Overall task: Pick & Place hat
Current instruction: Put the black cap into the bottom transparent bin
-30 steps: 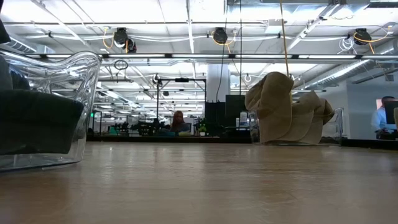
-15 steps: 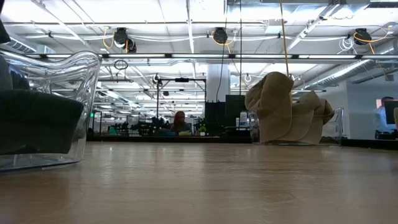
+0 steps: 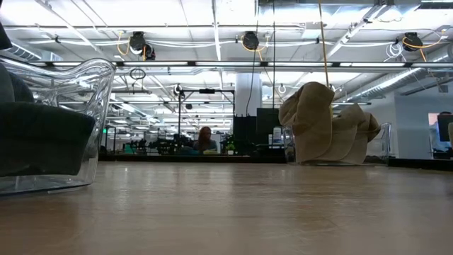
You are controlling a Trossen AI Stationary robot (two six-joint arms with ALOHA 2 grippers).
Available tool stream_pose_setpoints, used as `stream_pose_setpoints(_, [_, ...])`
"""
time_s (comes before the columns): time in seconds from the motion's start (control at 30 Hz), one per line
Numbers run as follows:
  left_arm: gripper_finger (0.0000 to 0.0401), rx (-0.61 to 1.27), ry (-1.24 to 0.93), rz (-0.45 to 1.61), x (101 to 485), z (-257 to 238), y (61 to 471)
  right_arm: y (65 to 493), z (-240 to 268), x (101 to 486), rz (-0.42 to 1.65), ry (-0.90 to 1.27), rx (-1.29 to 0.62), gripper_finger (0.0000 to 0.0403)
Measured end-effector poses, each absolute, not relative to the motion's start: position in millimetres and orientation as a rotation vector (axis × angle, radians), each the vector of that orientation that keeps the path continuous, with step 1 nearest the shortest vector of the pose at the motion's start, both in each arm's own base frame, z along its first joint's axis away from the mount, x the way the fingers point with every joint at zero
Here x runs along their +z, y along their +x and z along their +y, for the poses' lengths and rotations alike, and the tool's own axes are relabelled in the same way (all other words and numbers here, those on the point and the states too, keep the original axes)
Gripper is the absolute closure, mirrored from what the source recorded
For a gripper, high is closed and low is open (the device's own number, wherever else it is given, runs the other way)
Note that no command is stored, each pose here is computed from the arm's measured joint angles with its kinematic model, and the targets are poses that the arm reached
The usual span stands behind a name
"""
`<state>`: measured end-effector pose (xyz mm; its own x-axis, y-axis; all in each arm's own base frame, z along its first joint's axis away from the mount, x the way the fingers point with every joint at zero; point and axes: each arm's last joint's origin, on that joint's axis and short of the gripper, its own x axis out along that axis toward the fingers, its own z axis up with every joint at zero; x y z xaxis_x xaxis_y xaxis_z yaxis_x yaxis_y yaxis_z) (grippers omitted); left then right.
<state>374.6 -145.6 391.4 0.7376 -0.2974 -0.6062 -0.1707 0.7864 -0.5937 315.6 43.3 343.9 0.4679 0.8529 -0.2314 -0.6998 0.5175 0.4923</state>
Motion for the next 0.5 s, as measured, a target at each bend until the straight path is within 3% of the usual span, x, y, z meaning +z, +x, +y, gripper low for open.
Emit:
stream_pose_setpoints(0.23, [0.0396,0.063,-0.791,0.815,394.9,-159.3,349.7,300.7,31.2,331.3,0.631,0.257,0.795,0.0236])
stream_pose_setpoints(0.5, [0.0398,0.183,-1.016,0.754,413.5,-178.4,316.6,283.3,22.8,317.6,0.853,0.142,0.520,0.0231])
